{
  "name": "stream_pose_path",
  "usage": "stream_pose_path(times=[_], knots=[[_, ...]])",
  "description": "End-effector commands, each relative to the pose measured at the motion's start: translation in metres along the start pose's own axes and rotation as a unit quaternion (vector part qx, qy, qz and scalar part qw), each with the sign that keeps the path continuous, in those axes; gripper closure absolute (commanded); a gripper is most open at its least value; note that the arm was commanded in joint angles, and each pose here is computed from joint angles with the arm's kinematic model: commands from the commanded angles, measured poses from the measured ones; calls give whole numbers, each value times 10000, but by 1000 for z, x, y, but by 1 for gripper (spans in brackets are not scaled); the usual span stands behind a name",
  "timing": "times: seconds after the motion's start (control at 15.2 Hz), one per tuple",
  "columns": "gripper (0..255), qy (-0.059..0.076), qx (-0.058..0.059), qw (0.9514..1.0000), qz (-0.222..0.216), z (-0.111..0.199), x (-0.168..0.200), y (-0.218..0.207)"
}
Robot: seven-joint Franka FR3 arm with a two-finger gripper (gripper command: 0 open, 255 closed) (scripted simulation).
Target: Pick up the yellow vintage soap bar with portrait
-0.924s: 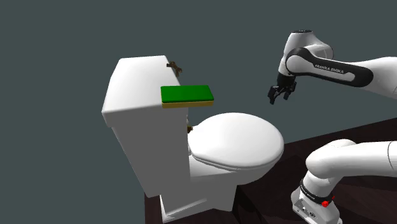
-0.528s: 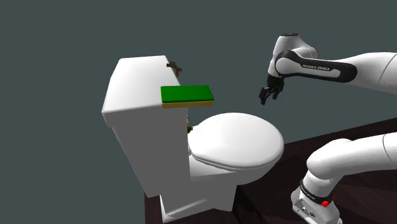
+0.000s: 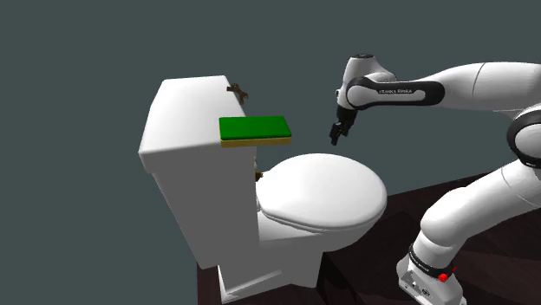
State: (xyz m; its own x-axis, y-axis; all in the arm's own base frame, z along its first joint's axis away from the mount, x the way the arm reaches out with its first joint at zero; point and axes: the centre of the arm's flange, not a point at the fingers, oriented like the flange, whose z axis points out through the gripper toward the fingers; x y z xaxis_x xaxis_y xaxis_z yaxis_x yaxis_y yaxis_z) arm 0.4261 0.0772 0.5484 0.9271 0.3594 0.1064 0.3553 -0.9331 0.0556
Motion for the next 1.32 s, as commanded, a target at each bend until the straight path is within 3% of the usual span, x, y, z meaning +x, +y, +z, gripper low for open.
stream_pose_path(times=[0.0, 0.26, 0.59, 0.92, 1.25], knots=[[0, 36, 43, 9994, -356, 7, 24, -6], [0, 98, 131, 9944, -1041, 26, 64, -30], [0, 175, 238, 9815, -1889, 47, 109, -67], [0, 250, 345, 9612, -2724, 67, 148, -112], [0, 323, 448, 9337, -3538, 85, 179, -164]])
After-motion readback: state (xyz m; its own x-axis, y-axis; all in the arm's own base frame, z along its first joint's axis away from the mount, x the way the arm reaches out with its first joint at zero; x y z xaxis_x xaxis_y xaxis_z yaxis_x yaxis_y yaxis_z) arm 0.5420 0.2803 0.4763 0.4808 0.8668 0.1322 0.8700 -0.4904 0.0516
